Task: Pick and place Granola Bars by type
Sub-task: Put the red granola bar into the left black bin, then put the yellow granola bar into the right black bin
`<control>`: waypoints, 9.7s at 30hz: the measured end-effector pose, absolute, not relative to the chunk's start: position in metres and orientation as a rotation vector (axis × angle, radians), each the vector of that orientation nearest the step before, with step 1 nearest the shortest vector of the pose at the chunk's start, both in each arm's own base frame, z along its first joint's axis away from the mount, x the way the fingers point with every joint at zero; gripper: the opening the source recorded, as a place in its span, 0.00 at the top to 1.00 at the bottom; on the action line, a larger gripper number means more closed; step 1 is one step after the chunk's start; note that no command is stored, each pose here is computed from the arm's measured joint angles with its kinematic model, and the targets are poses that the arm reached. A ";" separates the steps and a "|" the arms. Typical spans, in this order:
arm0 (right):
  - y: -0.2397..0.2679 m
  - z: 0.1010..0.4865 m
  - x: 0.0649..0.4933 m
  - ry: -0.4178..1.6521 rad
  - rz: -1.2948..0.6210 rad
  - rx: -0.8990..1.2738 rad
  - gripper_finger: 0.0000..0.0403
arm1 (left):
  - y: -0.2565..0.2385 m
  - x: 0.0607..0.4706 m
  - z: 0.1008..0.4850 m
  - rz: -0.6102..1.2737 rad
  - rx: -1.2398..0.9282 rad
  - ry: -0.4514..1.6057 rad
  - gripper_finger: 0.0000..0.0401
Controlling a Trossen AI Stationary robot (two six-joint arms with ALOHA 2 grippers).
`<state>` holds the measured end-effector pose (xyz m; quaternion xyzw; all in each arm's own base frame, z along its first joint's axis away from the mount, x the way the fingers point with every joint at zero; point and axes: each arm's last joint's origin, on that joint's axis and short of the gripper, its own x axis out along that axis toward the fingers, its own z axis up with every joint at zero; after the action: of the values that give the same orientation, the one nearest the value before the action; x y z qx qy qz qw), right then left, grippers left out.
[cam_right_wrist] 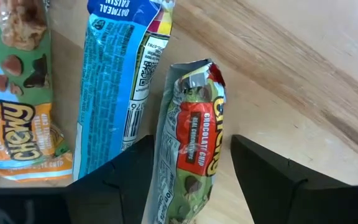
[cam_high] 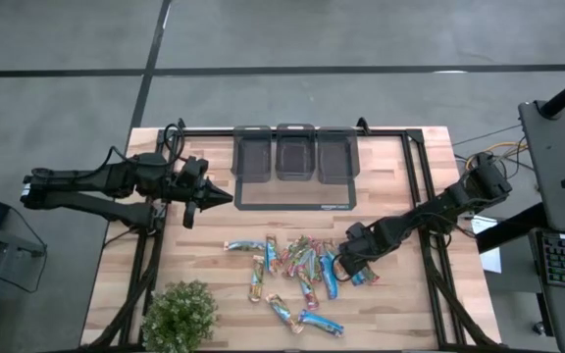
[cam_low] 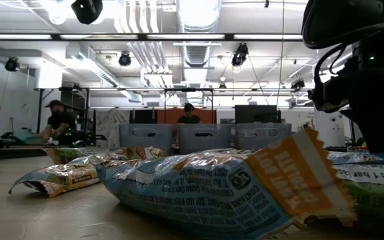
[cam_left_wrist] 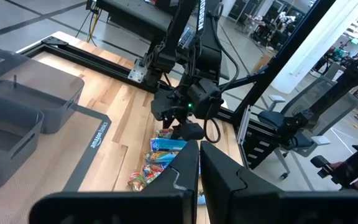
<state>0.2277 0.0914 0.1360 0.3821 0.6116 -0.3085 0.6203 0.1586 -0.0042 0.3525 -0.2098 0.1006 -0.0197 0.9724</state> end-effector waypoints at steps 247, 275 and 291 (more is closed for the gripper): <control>-0.227 0.244 0.477 0.570 -0.586 1.048 0.85 | -0.003 0.159 0.352 -0.012 -0.422 0.205 1.00; -0.226 0.241 0.474 0.609 -0.612 1.048 0.50 | -0.003 0.159 0.352 -0.011 -0.425 0.205 1.00; -0.219 0.248 0.475 0.643 -0.504 0.976 0.54 | -0.003 0.159 0.352 -0.012 -0.421 0.205 1.00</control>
<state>0.4754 -0.2185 0.2480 0.4559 0.3000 -0.2351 0.8043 0.1586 -0.0035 0.3517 -0.2085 0.1018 -0.0059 0.9727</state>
